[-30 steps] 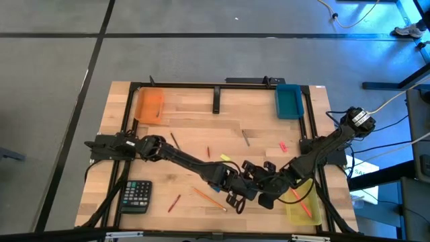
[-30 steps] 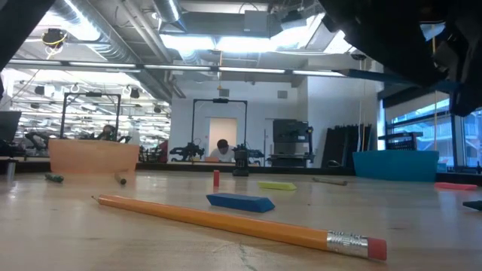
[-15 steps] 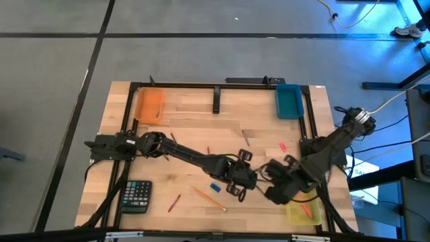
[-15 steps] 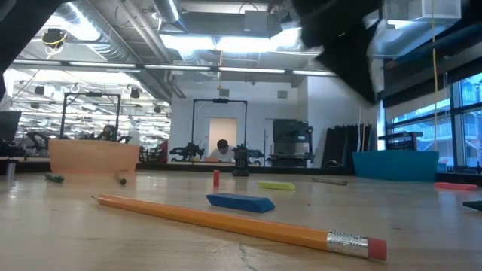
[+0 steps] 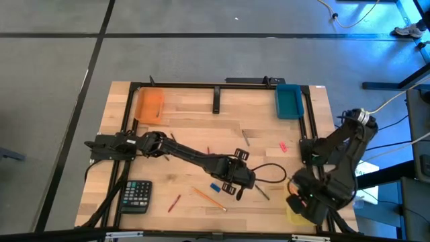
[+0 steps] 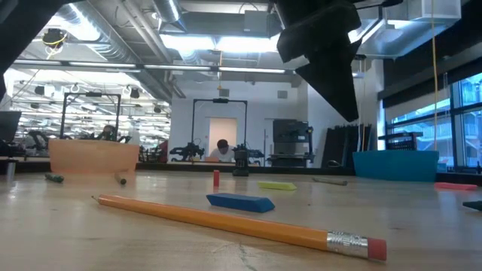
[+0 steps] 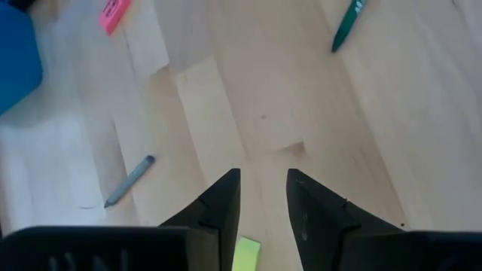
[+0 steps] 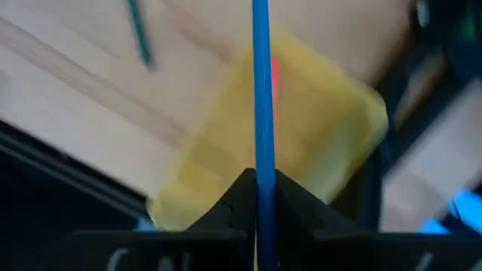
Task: Sort crayons/erasers/pens/pencils in bins
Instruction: Put the blue pencil into the yellow bin, then put the yellow pencil into the yellow bin
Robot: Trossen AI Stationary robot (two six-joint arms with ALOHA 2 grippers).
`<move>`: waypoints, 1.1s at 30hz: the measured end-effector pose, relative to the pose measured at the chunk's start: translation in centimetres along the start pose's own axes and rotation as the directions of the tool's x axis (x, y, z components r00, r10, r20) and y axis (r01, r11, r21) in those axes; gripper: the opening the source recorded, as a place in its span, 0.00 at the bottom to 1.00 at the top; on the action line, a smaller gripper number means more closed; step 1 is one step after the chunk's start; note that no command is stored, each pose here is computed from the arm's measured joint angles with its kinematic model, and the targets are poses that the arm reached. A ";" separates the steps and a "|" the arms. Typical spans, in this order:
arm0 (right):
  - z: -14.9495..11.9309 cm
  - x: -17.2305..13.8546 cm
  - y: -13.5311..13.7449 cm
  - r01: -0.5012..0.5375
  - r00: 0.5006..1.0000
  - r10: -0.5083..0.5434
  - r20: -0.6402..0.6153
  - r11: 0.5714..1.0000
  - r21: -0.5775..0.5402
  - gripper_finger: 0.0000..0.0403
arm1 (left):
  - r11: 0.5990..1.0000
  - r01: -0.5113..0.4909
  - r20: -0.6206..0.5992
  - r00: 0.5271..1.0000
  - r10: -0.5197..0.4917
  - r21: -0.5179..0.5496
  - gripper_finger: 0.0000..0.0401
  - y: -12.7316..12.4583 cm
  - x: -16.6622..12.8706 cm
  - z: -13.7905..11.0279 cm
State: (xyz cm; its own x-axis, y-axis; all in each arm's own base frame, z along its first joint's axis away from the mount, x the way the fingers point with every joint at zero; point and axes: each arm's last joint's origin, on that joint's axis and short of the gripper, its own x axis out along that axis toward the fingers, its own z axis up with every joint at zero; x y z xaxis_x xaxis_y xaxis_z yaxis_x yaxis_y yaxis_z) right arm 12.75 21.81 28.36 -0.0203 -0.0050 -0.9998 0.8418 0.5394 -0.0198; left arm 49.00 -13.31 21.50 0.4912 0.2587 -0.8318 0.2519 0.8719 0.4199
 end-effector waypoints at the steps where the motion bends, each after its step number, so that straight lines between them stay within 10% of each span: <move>1: -0.5 0.1 -0.2 0.022 0.999 -0.022 -0.032 1.000 0.009 0.08 | 1.000 -0.001 -0.002 1.000 0.001 -0.004 0.25 0.2 0.1 0.0; 20: -3.5 5.4 1.4 0.204 0.978 -0.203 -0.034 0.979 0.009 0.13 | 0.999 0.038 -0.114 0.993 -0.039 -0.011 0.25 3.4 1.4 -1.8; 33: -3.7 6.9 1.7 0.154 0.984 -0.152 -0.092 0.988 0.020 0.39 | 0.997 0.078 -0.043 0.996 -0.078 -0.005 0.25 3.0 1.6 -1.6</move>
State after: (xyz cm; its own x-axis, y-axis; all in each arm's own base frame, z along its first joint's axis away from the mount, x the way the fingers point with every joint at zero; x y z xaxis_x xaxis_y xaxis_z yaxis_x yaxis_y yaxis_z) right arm 12.05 25.84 21.43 -0.1972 -0.0094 -0.9803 0.8394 0.5149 -0.1738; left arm 49.19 -9.59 20.82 0.4334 0.2076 -0.8769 0.2857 0.8913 0.3522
